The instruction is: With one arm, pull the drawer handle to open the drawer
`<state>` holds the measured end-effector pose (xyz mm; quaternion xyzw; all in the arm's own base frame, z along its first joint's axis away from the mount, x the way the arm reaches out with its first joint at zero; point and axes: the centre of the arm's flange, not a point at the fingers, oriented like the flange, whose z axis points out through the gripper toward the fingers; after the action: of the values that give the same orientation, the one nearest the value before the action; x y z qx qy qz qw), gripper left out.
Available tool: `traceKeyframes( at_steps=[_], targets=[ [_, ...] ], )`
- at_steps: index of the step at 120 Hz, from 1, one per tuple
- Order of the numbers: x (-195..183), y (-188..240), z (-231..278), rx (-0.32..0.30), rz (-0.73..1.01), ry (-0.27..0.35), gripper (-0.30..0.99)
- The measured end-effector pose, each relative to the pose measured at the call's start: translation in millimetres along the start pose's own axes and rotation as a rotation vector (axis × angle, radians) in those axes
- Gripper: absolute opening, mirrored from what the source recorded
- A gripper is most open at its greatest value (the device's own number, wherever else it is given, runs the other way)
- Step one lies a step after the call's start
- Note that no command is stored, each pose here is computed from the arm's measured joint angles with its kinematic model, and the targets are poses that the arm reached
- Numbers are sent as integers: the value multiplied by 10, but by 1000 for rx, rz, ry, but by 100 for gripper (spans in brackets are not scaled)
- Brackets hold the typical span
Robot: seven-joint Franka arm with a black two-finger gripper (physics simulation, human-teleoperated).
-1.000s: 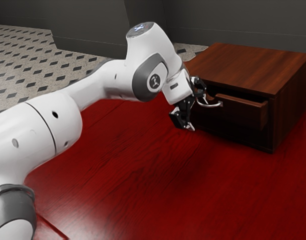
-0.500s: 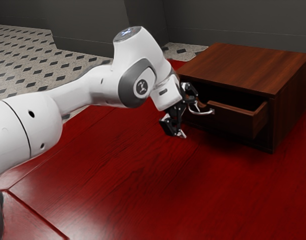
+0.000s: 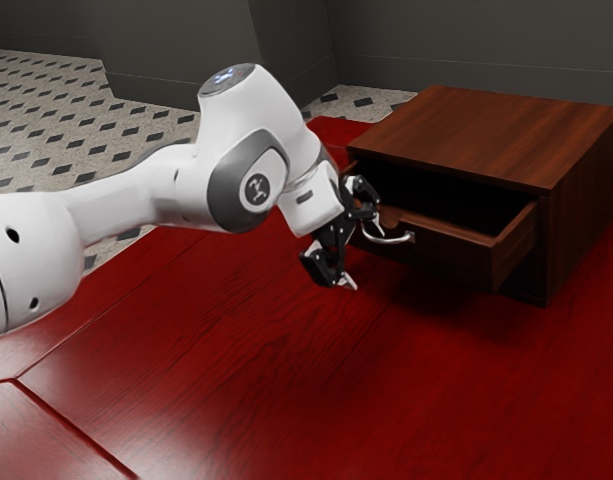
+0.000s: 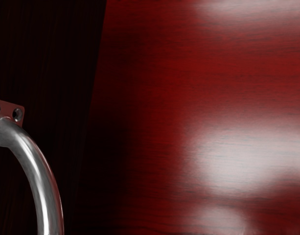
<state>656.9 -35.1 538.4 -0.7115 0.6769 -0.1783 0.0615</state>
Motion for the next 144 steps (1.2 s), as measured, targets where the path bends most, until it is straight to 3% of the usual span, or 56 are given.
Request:
traceKeyframes(
  at_steps=[21, 58, 106, 130, 135, 139, 144],
  targets=[
    [-9, 119, -6, -4, -3, 2, 71],
    [-44, 386, -197, 11, -11, 10, 60],
    [-64, 693, -245, 10, -10, 11, 70],
    [-69, 853, -307, 14, -10, 15, 60],
    [-101, 863, -319, 15, -15, 13, 64],
    [-80, 775, -611, 69, -12, 22, 65],
    [150, 616, -1349, 193, 29, 39, 66]
  ],
)
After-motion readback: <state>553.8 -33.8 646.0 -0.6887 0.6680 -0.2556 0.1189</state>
